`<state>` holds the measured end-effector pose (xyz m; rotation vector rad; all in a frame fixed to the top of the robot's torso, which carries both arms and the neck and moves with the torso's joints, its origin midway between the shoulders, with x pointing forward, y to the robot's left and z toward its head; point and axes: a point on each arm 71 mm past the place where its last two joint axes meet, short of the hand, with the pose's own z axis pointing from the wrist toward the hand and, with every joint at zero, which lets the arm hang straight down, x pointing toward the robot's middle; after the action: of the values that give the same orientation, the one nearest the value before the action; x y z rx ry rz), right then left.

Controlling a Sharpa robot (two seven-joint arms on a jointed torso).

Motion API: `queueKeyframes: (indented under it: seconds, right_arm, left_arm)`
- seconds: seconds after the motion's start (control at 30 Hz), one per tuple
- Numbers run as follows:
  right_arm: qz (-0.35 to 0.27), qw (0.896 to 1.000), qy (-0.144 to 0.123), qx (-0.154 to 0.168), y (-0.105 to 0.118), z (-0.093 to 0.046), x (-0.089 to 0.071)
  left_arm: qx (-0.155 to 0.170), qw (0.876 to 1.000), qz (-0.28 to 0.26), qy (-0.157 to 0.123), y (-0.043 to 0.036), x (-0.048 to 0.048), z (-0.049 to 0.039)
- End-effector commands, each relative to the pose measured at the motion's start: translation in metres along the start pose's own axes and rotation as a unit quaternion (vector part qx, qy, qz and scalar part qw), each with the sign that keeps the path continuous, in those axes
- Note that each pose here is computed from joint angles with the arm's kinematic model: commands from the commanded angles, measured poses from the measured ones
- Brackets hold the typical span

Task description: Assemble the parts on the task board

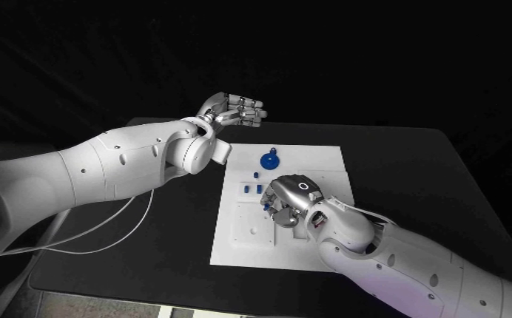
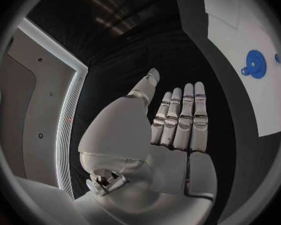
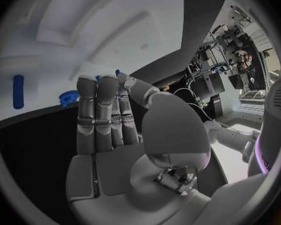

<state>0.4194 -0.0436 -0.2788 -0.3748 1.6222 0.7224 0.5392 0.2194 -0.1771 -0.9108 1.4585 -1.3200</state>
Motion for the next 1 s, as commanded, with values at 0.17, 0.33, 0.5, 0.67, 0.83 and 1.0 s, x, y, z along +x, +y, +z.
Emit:
queueKeyframes:
  seconds: [0.17,0.33,0.5,0.67,0.83,1.0]
  right_arm:
    - [-0.027,1.0,0.014,-0.009,0.006,0.0,0.009]
    - [-0.029,0.999,0.017,-0.004,0.006,0.0,0.012]
    - [-0.034,0.999,0.02,0.003,0.005,0.0,0.014]
    - [-0.037,0.999,0.024,0.006,0.004,-0.001,0.016]
    - [-0.038,0.999,0.027,0.008,0.003,-0.001,0.018]
    - [-0.039,0.999,0.031,0.008,0.004,0.0,0.02]
  left_arm:
    - [0.003,1.0,-0.006,0.006,-0.0017,0.0031,0.0009]
    - [0.004,1.0,-0.006,0.008,-0.0019,0.0041,0.001]
    - [0.004,1.0,-0.007,0.009,-0.002,0.0046,0.0011]
    - [0.004,1.0,-0.008,0.012,-0.002,0.005,0.0012]
    - [0.005,1.0,-0.008,0.014,-0.0021,0.0054,0.0014]
    - [0.005,1.0,-0.008,0.014,-0.0022,0.0056,0.0016]
